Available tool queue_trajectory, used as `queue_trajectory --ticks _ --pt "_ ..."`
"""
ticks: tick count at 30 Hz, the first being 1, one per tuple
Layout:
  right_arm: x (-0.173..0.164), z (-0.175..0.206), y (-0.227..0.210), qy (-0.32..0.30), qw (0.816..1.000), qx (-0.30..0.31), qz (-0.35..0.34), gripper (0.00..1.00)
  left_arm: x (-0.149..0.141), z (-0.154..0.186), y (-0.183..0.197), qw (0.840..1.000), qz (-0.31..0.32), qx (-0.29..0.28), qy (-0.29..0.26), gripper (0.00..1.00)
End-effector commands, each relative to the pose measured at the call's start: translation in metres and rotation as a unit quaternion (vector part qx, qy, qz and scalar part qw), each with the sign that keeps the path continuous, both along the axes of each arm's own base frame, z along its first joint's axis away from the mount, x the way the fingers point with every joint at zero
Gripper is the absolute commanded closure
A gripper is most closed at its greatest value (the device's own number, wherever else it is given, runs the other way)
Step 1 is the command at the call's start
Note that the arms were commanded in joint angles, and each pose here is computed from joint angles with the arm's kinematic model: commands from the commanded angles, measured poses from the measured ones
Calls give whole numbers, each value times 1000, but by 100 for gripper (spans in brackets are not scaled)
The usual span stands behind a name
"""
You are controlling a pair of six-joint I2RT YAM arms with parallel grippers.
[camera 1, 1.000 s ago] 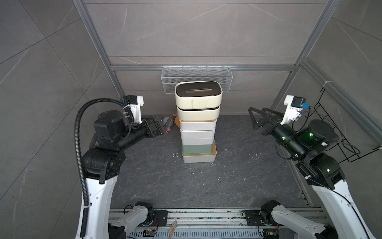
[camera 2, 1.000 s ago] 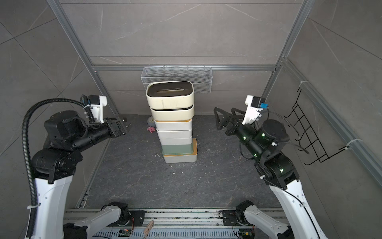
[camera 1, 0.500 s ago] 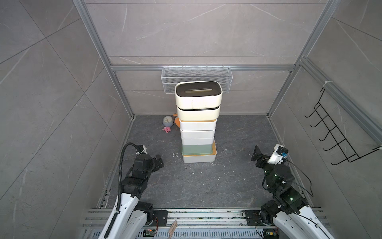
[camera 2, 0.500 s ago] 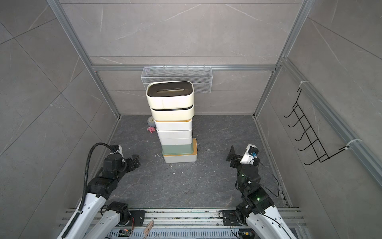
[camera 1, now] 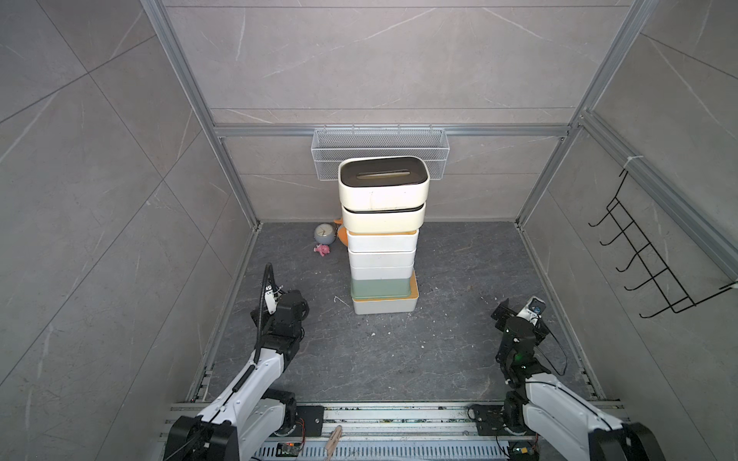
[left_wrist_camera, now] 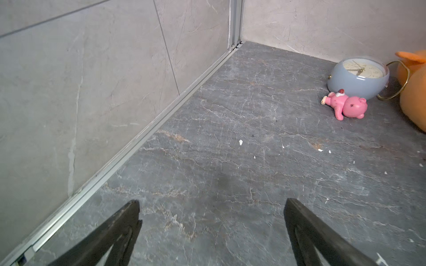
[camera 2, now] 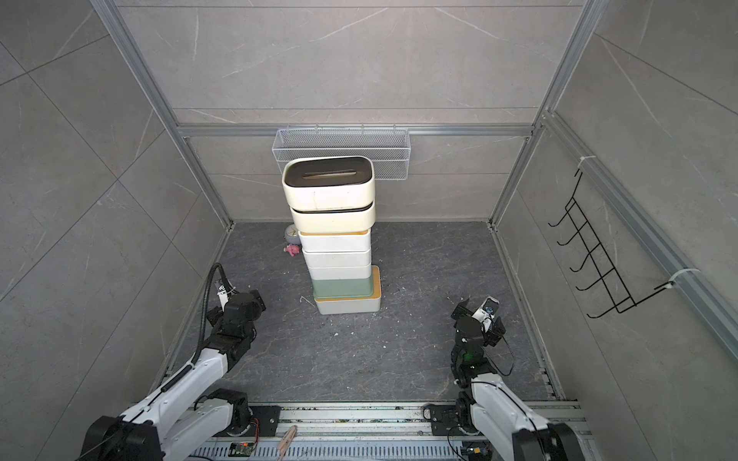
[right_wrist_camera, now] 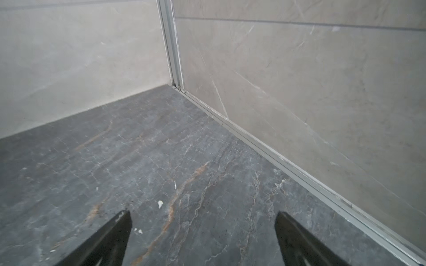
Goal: Stack the tissue boxes
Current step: Reset both arms
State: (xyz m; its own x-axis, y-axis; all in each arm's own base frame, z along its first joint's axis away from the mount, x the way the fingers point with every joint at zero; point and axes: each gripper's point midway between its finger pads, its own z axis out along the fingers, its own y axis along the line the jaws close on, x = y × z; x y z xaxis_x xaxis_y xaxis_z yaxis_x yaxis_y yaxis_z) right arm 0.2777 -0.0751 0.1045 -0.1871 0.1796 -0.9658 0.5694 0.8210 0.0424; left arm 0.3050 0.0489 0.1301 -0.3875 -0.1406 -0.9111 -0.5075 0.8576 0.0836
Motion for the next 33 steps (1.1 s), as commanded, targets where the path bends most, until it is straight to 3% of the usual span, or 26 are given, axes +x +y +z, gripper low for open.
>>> queue_trajectory --ticks 1,4,6,8,11,14,18,23,33 --pt "35 31 13 -69 997 6 36 0 24 9 -3 998 -35 50 -27 0" --pt "56 21 15 -45 998 0 47 0 36 -6 -8 996 -65 54 -39 0" --pt "67 18 21 -35 996 4 81 0 46 -5 -17 991 -112 39 -58 0" --pt "74 14 29 -20 993 11 117 0 49 -6 -13 990 -116 43 -64 1" --pt "84 6 52 -15 979 7 203 0 56 -19 -15 986 -140 39 -84 1" --pt "89 4 68 -35 967 -4 253 0 66 -32 -16 985 -153 31 -68 1" --pt "102 -4 93 8 945 -6 327 0 68 -37 -8 987 -149 8 -55 1" --pt "110 -11 87 49 950 8 309 0 74 -42 -1 990 -135 -12 -29 0" --pt "111 -11 87 49 950 5 309 0 74 -41 -1 990 -135 -9 -30 0"
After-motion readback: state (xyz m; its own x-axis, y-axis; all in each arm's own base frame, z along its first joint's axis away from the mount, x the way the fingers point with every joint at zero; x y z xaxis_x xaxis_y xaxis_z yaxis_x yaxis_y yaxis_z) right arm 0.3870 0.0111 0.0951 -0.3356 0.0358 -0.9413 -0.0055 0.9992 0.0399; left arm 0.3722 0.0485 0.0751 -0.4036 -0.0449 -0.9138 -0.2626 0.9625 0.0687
